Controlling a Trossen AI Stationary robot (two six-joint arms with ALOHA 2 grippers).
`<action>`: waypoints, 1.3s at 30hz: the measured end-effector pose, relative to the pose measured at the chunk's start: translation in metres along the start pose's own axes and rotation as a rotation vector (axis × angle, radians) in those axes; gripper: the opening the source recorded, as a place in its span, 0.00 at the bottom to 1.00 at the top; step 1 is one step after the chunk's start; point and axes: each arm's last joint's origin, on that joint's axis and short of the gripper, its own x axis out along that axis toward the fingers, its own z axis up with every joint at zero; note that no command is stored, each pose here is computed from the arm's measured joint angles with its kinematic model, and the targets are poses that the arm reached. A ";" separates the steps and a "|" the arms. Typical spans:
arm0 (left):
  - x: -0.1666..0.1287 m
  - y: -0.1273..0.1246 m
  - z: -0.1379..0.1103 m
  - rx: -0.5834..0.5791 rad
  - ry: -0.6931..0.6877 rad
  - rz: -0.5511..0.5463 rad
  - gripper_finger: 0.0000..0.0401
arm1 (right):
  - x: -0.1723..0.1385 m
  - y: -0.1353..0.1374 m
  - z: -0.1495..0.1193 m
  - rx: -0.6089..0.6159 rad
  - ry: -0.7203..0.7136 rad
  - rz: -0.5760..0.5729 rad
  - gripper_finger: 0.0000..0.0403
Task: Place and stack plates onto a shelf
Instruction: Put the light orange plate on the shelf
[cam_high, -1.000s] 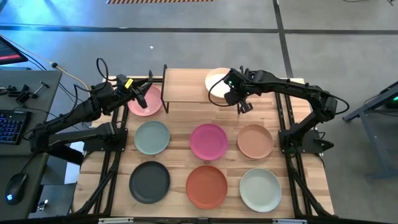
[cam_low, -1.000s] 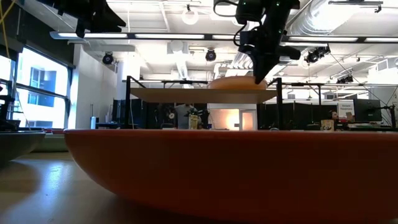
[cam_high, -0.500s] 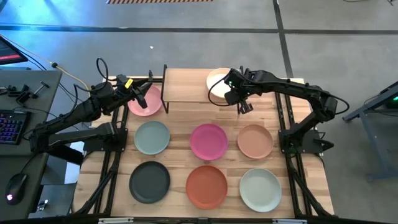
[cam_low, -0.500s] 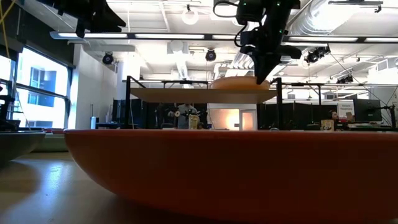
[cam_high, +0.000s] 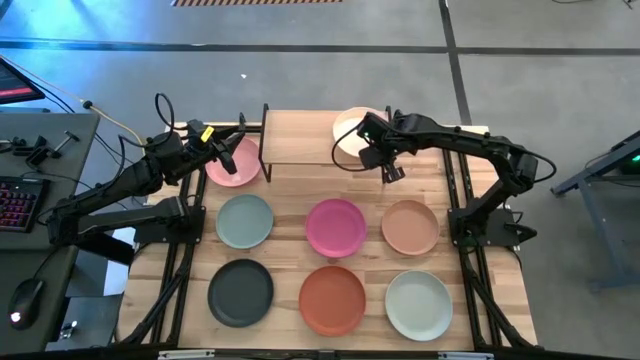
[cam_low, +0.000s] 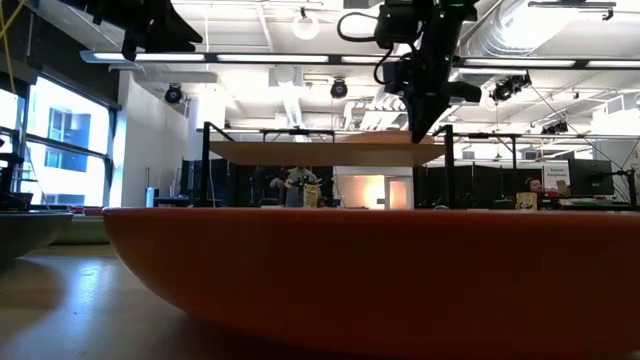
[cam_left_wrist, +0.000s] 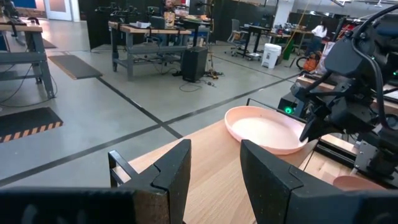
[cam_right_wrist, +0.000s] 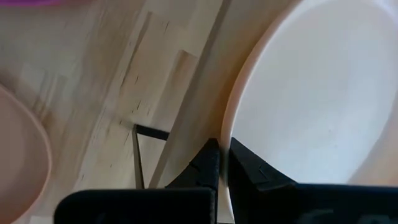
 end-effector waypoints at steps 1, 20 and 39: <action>0.000 0.000 0.000 0.000 0.000 0.000 0.32 | 0.000 0.000 0.000 0.004 -0.005 0.006 0.00; 0.000 0.000 0.000 0.000 0.000 0.000 0.32 | 0.000 0.001 0.002 0.012 -0.080 0.059 0.00; 0.000 0.000 0.000 0.001 0.000 0.000 0.32 | 0.000 -0.001 0.004 0.045 -0.122 0.058 0.00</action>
